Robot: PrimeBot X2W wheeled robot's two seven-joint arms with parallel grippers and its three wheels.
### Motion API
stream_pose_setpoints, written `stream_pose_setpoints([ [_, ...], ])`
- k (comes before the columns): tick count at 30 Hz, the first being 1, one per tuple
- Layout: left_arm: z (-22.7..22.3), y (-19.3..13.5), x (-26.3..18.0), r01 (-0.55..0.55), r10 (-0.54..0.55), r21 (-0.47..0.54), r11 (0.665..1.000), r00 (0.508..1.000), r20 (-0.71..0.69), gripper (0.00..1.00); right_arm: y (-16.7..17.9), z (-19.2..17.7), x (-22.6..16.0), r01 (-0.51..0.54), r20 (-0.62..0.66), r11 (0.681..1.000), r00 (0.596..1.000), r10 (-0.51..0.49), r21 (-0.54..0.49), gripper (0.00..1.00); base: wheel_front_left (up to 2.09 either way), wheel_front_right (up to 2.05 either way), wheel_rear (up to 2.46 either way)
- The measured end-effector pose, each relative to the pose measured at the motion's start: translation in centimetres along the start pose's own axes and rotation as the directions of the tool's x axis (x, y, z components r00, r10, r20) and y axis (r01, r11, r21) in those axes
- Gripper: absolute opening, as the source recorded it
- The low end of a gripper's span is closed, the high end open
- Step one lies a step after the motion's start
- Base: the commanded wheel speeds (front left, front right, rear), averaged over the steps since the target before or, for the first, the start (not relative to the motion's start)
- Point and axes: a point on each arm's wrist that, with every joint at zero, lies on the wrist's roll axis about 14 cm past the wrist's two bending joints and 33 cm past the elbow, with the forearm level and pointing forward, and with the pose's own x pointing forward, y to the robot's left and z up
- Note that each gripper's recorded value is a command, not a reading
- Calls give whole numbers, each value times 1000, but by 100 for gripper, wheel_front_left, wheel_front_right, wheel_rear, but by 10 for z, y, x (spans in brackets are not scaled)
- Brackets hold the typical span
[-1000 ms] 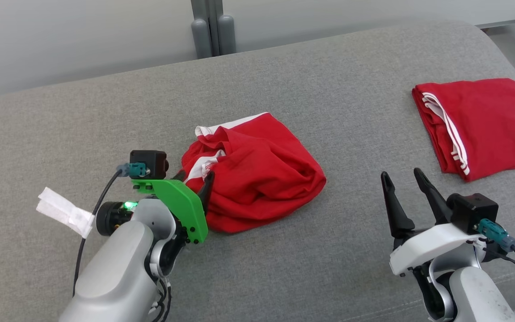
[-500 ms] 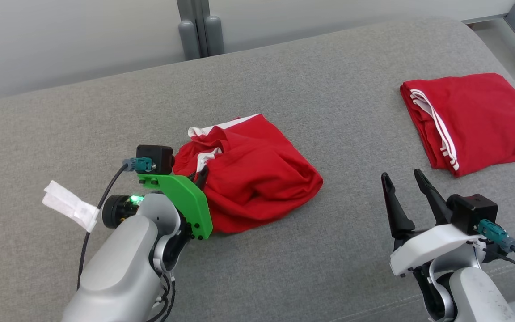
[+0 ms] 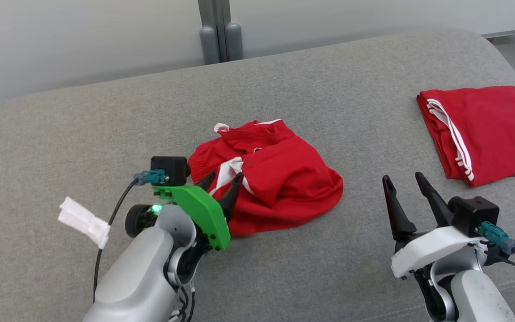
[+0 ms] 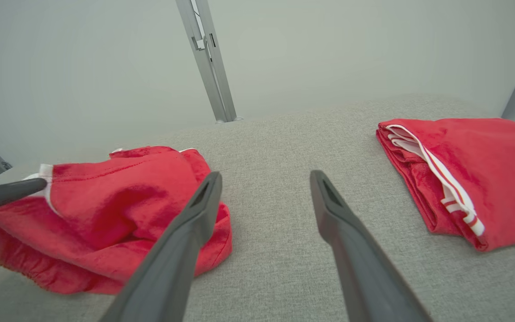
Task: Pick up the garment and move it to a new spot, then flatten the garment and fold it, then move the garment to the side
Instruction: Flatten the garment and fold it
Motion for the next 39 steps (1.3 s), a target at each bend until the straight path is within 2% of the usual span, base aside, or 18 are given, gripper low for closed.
stream_pose_setpoints([
  [6, -8, 48, -26, -138, 143, -127, 982, 989, 33, 100, 0, -2, 2, 0, -5, 1000, 1000, 0, 3, 100, 0, 0, 0],
  [9, -14, 75, -45, -229, 238, -174, 958, 971, 33, 100, 1, -2, 4, -3, -4, 1000, 1000, 3, 3, 100, 0, 0, 0],
  [12, -28, 87, -59, -275, 281, -248, 929, 960, -13, 100, 4, -2, 6, -13, -4, 1000, 1000, 13, 3, 100, 0, 0, 0],
  [22, -44, 59, -50, -202, 175, -322, 925, 978, -112, 100, 13, -6, 12, -39, -18, 999, 999, 39, 3, 100, 0, 0, 0],
  [29, -48, 35, -36, -123, 73, -373, 920, 987, -146, 100, -5, -3, 5, 14, -11, 1000, 1000, -14, -2, 100, 0, 0, 0],
  [39, -63, 24, -36, -107, 45, -306, 946, 978, -203, 100, -12, -1, -3, 36, -6, 999, 999, -36, -4, 100, 0, 0, 0],
])
